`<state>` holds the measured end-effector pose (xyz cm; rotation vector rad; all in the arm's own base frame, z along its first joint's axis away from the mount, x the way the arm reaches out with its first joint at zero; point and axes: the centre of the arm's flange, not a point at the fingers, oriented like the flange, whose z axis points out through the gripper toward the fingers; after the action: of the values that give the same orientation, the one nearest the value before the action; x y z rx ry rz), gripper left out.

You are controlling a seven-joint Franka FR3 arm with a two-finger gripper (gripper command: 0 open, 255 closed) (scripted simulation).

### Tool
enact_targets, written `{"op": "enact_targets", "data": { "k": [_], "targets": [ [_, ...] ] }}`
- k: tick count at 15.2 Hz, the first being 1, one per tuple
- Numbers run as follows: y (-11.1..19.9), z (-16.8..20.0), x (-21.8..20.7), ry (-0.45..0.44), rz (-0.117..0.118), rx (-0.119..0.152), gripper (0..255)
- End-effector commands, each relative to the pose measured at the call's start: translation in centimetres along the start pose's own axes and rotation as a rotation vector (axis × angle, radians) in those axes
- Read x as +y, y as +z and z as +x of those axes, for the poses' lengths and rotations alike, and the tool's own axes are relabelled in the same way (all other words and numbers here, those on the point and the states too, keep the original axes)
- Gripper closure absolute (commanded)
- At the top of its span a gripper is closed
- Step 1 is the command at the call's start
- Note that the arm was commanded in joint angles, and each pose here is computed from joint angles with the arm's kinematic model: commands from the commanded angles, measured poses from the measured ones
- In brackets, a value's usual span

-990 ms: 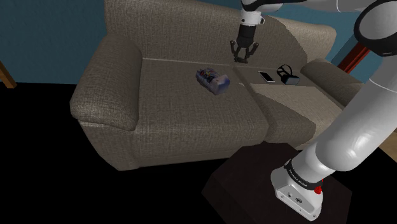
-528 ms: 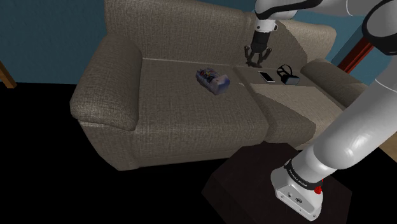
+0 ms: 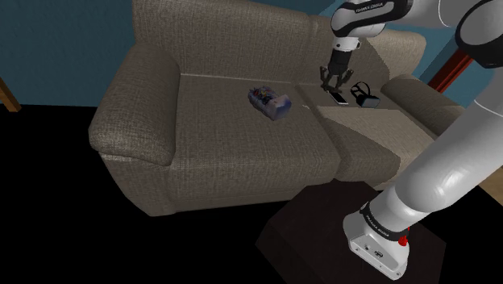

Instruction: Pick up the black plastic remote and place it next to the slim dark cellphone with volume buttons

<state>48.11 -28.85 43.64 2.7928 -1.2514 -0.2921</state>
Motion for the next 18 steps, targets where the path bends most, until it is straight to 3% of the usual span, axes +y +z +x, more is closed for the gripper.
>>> {"op": "enact_targets", "data": {
  "k": [1, 18],
  "targets": [
    [1.1, 0.2, 0.1, 0.0, 0.0, 0.0, 255],
    [9.3, 1.4, -1.1, 0.0, 0.0, 0.0, 255]
  ]
}}
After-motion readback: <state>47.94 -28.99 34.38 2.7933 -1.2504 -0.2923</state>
